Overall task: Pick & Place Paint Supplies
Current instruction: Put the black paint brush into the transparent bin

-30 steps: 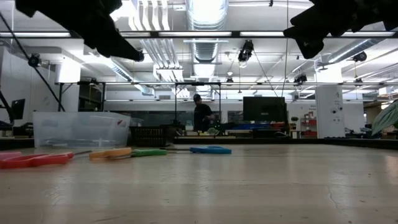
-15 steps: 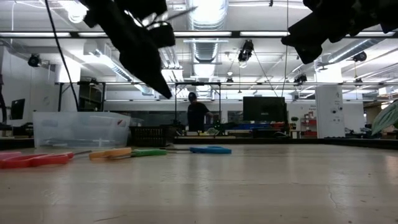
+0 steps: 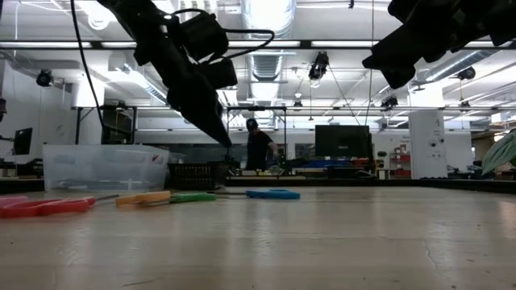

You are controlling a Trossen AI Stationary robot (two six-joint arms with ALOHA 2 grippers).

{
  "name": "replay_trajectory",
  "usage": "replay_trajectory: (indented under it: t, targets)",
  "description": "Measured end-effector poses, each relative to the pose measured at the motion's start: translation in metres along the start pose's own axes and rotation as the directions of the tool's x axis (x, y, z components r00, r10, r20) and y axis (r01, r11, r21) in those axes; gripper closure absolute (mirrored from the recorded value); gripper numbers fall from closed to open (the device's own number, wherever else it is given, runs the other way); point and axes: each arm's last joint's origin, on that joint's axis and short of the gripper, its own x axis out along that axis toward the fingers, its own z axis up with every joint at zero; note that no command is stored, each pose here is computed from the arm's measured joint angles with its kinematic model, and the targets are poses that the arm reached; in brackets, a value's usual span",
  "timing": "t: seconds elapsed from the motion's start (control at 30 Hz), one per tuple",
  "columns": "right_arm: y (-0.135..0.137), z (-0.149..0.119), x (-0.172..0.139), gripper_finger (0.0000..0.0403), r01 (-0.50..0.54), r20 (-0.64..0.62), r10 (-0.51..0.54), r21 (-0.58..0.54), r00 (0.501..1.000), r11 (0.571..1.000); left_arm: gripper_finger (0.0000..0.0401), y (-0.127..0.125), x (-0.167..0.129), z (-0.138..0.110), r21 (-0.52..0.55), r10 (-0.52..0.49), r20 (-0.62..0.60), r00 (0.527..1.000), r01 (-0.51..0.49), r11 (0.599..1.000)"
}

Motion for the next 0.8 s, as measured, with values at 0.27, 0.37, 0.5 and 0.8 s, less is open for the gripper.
replay_trajectory:
  t: [0.27,0.37,0.5,0.8]
  targets:
    - [0.000,-0.001,0.002,0.0269,0.003,-0.012,-0.003,0.000,1.000,1.000,0.0194,0.001,0.022,-0.005,0.032,-0.012,-0.027,1.000,0.013,0.999]
    - [-0.001,-0.002,0.004,0.0269,0.004,-0.019,-0.004,0.000,1.000,1.000,0.0194,0.002,0.037,-0.009,0.046,-0.002,-0.049,0.999,0.004,0.999]
    - [-0.001,-0.003,0.006,0.0269,0.007,-0.031,-0.007,0.001,1.000,1.000,0.0194,0.003,0.053,-0.015,0.065,0.007,-0.075,0.997,-0.002,0.998]
    - [-0.001,-0.005,0.007,0.0269,0.009,-0.040,-0.009,0.001,0.999,1.000,0.0194,0.009,0.068,-0.024,0.021,0.007,-0.109,0.994,-0.005,1.000]
